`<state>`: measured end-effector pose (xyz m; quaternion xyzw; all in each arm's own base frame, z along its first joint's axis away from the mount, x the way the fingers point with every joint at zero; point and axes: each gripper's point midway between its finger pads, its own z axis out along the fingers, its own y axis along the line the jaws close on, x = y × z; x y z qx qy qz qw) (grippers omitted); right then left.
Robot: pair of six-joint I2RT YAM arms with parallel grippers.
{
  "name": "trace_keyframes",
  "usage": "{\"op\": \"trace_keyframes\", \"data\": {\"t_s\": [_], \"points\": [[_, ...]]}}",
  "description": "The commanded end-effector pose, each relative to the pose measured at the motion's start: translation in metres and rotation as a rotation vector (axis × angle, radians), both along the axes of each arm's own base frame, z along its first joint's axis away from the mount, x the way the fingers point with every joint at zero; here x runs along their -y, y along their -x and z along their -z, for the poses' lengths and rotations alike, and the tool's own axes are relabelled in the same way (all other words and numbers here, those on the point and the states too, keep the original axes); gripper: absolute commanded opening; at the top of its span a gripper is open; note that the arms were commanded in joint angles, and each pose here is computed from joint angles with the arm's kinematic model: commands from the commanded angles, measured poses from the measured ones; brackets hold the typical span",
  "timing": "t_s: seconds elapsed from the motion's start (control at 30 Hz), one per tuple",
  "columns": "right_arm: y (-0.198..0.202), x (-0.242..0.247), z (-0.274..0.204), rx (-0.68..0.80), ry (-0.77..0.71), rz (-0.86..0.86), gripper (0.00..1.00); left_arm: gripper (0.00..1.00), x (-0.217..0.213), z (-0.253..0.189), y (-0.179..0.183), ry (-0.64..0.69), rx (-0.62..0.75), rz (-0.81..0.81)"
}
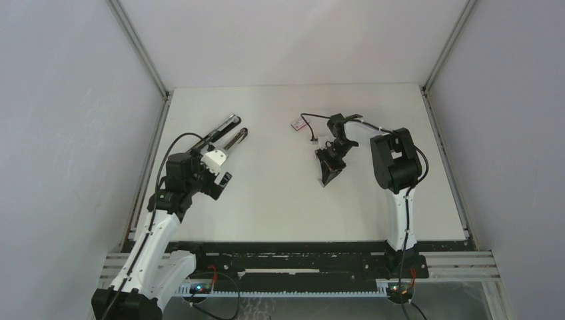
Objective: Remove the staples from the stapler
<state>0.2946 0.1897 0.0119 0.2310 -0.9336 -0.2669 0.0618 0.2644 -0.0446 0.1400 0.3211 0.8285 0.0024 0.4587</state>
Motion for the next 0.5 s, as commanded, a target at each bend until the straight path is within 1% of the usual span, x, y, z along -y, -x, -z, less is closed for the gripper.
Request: {"op": "trace_keyframes", "data": {"t_s": [0.0,0.07,0.13,0.27,0.4,0.47], "points": [[-0.0103,0.0287,0.0381,0.049,0.151,-0.029,0.00,1.00,-0.0021,-0.0042,-0.0018,-0.004,0.032,-0.004],[-0.0109,0.0288,0.0372,0.051,0.150,-0.029,0.09,1.00,-0.0019,-0.0042,-0.0016,-0.003,0.032,-0.003],[-0.0114,0.0291,0.0362,0.054,0.150,-0.028,0.13,1.00,-0.0019,-0.0041,-0.0017,-0.003,0.031,-0.004],[-0.0119,0.0291,0.0357,0.053,0.149,-0.023,0.15,1.00,-0.0022,-0.0045,-0.0020,-0.004,0.032,-0.005],[-0.0129,0.0291,0.0357,0.051,0.144,-0.016,0.13,1.00,-0.0019,-0.0047,-0.0019,-0.003,0.033,-0.004],[-0.0128,0.0263,0.0327,0.044,0.114,-0.013,0.13,1.00,-0.0019,-0.0044,-0.0019,-0.004,0.031,-0.004]]}}
